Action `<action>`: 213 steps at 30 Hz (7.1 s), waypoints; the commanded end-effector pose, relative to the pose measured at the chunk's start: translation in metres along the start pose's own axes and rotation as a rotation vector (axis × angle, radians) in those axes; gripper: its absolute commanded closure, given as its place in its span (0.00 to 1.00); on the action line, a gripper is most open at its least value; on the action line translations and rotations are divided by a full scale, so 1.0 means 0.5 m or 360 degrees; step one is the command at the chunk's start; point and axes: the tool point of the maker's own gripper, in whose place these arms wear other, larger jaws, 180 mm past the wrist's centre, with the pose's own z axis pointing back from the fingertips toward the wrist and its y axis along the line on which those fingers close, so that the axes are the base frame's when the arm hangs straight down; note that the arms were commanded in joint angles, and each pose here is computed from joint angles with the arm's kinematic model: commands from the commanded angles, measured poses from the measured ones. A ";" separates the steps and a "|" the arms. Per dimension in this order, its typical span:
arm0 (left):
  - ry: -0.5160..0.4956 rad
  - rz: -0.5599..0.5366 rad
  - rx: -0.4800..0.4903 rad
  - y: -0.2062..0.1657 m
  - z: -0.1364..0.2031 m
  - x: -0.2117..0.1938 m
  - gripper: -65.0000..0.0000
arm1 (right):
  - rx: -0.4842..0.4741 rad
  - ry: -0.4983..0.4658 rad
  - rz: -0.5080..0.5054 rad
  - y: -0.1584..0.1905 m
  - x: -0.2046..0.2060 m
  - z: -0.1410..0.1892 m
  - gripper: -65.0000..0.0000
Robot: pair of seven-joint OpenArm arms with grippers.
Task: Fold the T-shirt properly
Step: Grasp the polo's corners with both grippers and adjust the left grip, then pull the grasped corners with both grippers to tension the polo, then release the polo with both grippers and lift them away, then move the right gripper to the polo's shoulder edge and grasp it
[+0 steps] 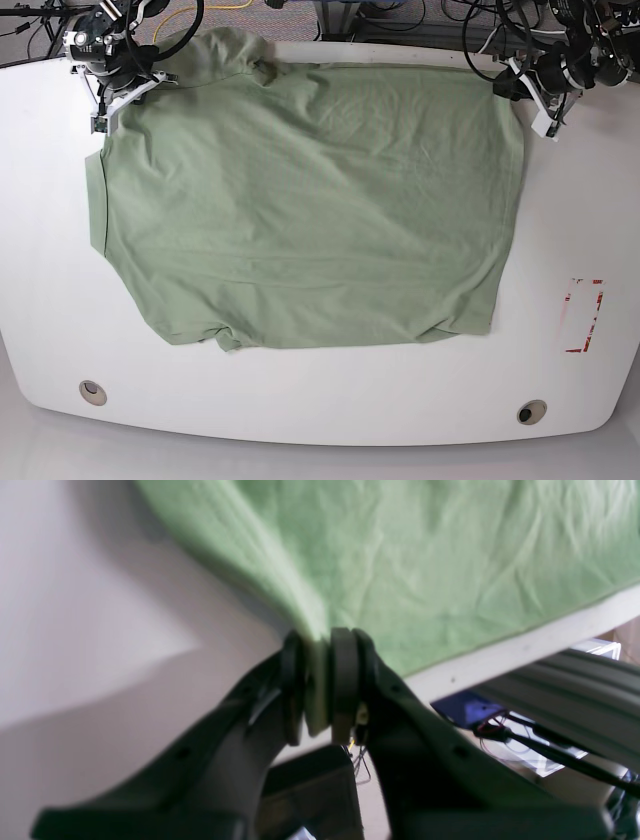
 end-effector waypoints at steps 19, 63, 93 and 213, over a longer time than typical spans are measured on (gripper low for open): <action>-0.0210 -0.0304 0.0297 0.018 0.106 0.153 0.93 | -0.0099 -0.0140 0.0073 -0.021 0.054 0.044 0.98; 0.0245 -0.0011 0.0130 0.058 0.033 -0.045 0.43 | -0.0103 -0.0142 0.0082 -0.030 0.060 0.039 0.98; 0.0363 -0.0057 -0.0018 -0.019 0.002 -0.104 0.93 | -0.0104 -0.0110 0.0083 -0.031 0.043 0.040 0.98; -0.0206 -0.0320 0.0103 0.030 0.019 0.263 0.94 | 0.0106 -0.0488 -0.0037 -0.046 0.379 -0.056 0.92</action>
